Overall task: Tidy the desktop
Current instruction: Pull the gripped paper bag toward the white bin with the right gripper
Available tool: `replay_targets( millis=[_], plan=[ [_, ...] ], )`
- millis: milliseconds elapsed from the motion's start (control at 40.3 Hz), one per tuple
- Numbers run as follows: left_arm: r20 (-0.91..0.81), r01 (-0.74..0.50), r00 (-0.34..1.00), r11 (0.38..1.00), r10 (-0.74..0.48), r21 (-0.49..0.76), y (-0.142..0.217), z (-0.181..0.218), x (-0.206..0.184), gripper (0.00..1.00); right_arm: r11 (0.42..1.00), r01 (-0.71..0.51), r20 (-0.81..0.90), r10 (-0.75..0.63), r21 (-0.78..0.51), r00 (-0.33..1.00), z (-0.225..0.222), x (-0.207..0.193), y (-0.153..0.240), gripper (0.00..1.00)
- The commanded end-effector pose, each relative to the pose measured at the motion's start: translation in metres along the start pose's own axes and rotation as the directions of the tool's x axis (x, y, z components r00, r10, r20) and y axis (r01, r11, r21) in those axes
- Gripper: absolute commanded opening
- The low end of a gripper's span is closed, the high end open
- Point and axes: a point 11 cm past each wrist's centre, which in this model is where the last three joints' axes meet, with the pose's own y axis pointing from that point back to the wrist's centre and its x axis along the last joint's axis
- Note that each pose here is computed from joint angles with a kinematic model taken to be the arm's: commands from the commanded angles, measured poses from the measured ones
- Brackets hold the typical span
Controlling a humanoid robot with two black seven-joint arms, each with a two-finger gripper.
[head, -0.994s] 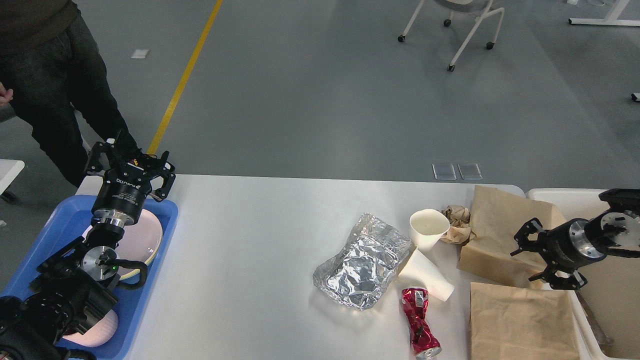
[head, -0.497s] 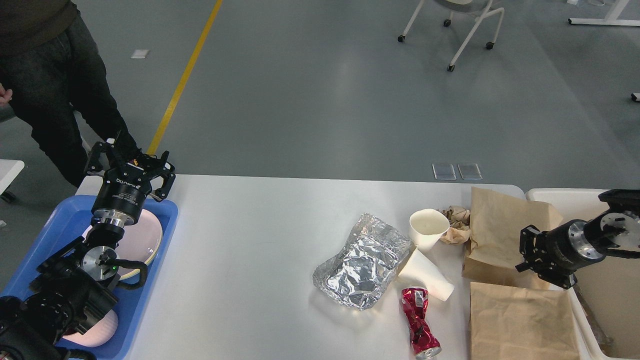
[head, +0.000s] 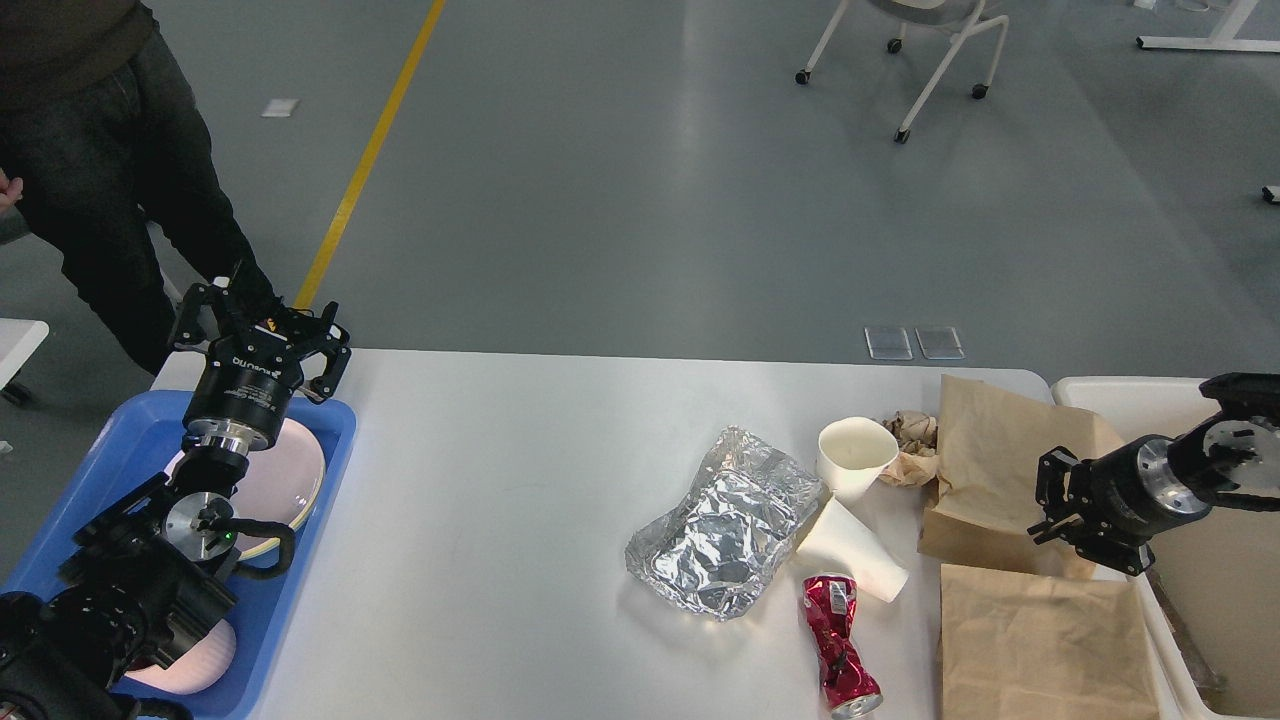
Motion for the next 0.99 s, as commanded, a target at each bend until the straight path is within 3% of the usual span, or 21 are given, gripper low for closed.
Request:
replay_targets(
  millis=[0,149,497,571,646,770,869,969],
  plan=[
    [0.000,0.000,1.000,1.000,0.000,0.001,0.000,0.000,0.000,0.96,1.000,-0.012,0.004,0.012,-0.005,1.000,0.003,0.003,0.000,0.90],
    [0.000,0.000,1.000,1.000,0.000,-0.001,0.000,0.000,0.000,0.96,1.000,-0.017,-0.010,0.017,-0.019,1.000,0.006,0.004,0.000,0.97],
    [0.000,0.000,1.000,1.000,0.000,0.001,0.000,0.000,0.000,0.96,0.996,-0.070,0.001,0.070,-0.051,0.998,0.017,0.005,-0.010,0.95],
    [0.000,0.000,1.000,1.000,0.000,0.001,0.000,0.000,0.000,0.96,0.995,-0.082,0.009,0.083,-0.052,0.997,0.019,0.005,-0.013,0.83],
    [0.000,0.000,1.000,1.000,0.000,0.001,0.000,0.000,0.000,0.96,0.996,-0.076,0.010,0.076,-0.045,0.997,0.017,0.002,-0.015,0.61],
    [0.000,0.000,1.000,1.000,0.000,0.001,0.000,0.000,0.000,0.96,0.997,-0.066,0.017,0.067,-0.030,0.998,0.013,0.000,-0.016,0.53],
    [0.000,0.000,1.000,1.000,0.000,0.001,0.000,0.000,0.000,0.96,0.998,-0.055,0.019,0.055,-0.024,0.998,0.012,-0.002,-0.016,0.38],
    [0.000,0.000,1.000,1.000,0.000,0.001,0.000,0.000,0.000,0.96,0.999,-0.044,0.019,0.044,-0.020,0.999,0.011,-0.004,-0.016,0.17]
  ],
)
